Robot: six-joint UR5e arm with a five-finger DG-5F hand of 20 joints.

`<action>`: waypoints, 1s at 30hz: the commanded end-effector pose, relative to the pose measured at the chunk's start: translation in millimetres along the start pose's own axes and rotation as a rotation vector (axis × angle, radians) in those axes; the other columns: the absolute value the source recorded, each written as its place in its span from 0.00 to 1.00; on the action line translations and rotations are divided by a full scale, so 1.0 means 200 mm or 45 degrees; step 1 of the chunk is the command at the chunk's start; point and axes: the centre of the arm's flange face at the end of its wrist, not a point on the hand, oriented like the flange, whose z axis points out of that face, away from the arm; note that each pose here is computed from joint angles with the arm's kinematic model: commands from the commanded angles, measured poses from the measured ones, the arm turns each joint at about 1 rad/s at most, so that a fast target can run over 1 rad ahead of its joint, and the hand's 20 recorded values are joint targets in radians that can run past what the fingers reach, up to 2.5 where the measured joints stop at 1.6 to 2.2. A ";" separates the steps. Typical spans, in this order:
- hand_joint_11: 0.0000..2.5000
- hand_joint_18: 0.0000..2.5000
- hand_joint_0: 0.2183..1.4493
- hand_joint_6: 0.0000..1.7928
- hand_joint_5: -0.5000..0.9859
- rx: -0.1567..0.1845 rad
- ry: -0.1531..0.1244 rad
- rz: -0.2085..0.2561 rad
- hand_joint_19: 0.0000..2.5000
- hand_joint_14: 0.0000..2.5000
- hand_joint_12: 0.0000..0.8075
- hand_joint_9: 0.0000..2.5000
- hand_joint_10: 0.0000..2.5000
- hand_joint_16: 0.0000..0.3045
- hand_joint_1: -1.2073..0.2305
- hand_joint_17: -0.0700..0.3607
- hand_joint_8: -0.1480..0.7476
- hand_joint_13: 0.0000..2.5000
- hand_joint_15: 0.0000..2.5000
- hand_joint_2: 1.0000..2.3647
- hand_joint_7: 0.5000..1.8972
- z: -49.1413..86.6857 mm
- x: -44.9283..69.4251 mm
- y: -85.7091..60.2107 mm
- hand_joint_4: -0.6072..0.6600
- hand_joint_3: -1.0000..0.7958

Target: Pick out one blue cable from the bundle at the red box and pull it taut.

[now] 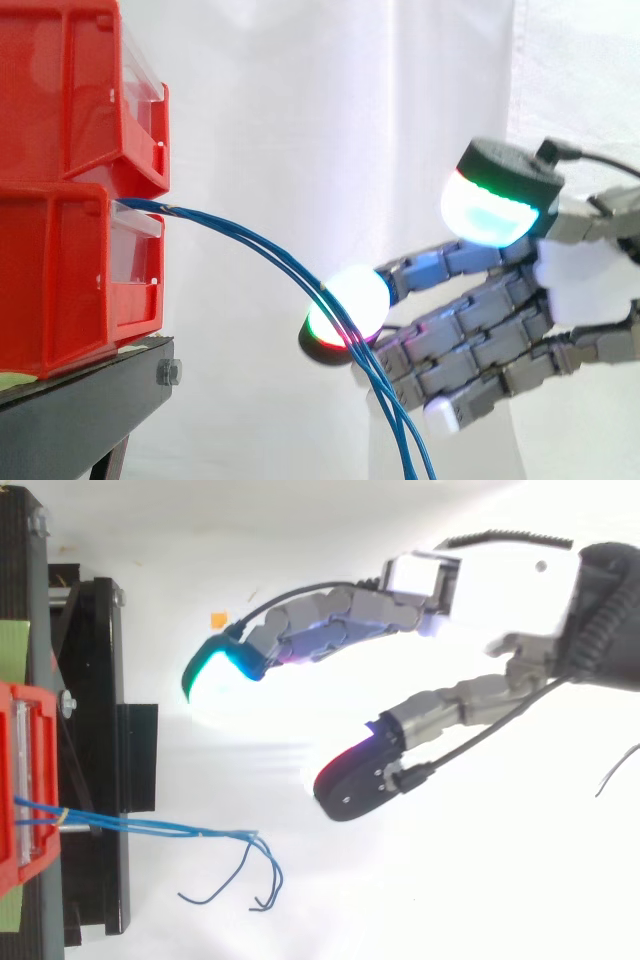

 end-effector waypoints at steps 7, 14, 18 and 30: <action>0.00 0.16 0.21 0.28 0.19 -0.050 0.028 0.046 0.14 0.00 0.41 0.20 0.00 0.14 0.40 0.39 0.42 0.18 0.01 0.00 0.11 0.22 0.14 -0.11 0.62 0.28; 0.00 0.17 0.21 0.28 0.20 -0.085 0.034 0.079 0.15 0.00 0.42 0.21 0.00 0.15 0.41 0.40 0.43 0.19 0.02 0.00 0.14 0.24 0.18 -0.07 0.63 0.28; 0.00 0.17 0.21 0.28 0.20 -0.082 0.041 0.105 0.15 0.00 0.42 0.22 0.00 0.15 0.41 0.40 0.43 0.20 0.03 0.00 0.16 0.23 0.19 -0.07 0.64 0.28; 0.02 0.19 0.22 0.28 0.22 -0.080 0.083 0.226 0.16 0.00 0.43 0.23 0.00 0.15 0.39 0.40 0.44 0.21 0.04 0.00 0.21 0.23 0.26 -0.03 0.66 0.28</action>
